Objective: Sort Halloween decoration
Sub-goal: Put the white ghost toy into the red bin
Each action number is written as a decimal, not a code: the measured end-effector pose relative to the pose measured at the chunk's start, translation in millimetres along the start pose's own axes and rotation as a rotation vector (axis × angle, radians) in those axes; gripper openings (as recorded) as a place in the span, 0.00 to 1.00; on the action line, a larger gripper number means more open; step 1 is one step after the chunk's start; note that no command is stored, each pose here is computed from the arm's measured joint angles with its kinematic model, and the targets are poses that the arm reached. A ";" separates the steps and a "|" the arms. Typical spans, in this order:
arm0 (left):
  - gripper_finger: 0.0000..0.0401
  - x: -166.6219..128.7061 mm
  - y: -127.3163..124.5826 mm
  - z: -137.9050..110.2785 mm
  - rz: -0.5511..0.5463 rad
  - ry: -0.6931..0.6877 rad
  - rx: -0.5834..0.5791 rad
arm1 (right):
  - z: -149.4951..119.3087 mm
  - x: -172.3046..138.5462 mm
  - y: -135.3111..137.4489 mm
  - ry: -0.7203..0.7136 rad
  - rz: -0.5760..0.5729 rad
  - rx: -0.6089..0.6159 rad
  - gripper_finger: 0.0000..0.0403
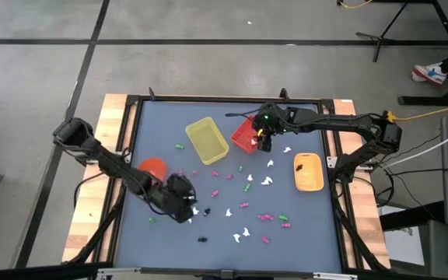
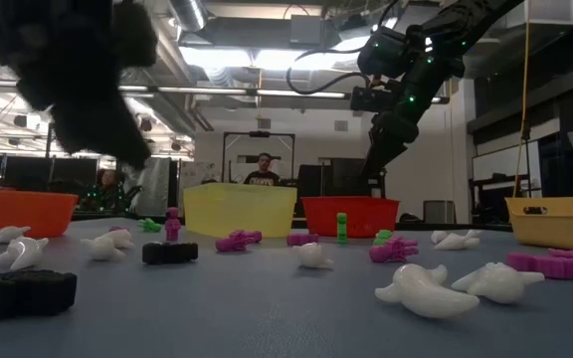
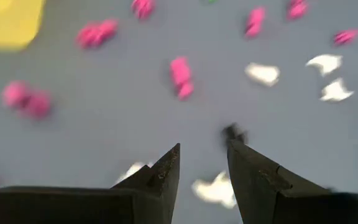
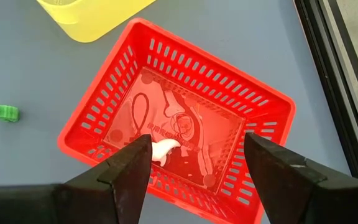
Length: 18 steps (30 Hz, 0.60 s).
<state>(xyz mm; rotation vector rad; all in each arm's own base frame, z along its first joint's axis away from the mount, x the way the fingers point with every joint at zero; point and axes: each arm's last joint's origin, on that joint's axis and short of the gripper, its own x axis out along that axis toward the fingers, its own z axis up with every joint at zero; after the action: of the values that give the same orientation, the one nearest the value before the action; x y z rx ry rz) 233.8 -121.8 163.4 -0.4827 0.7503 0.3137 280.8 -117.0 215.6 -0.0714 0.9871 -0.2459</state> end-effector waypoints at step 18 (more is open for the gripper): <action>0.30 37.1 9.7 -30.7 0.183 0.056 0.005 | 0.1 0.0 0.0 -0.001 0.000 0.000 0.63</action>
<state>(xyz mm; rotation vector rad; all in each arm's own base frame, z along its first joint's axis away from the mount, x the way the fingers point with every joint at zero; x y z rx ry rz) 237.7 -125.9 114.6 -0.4197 0.8520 0.4700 280.9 -117.1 215.7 -0.0716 0.9860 -0.2461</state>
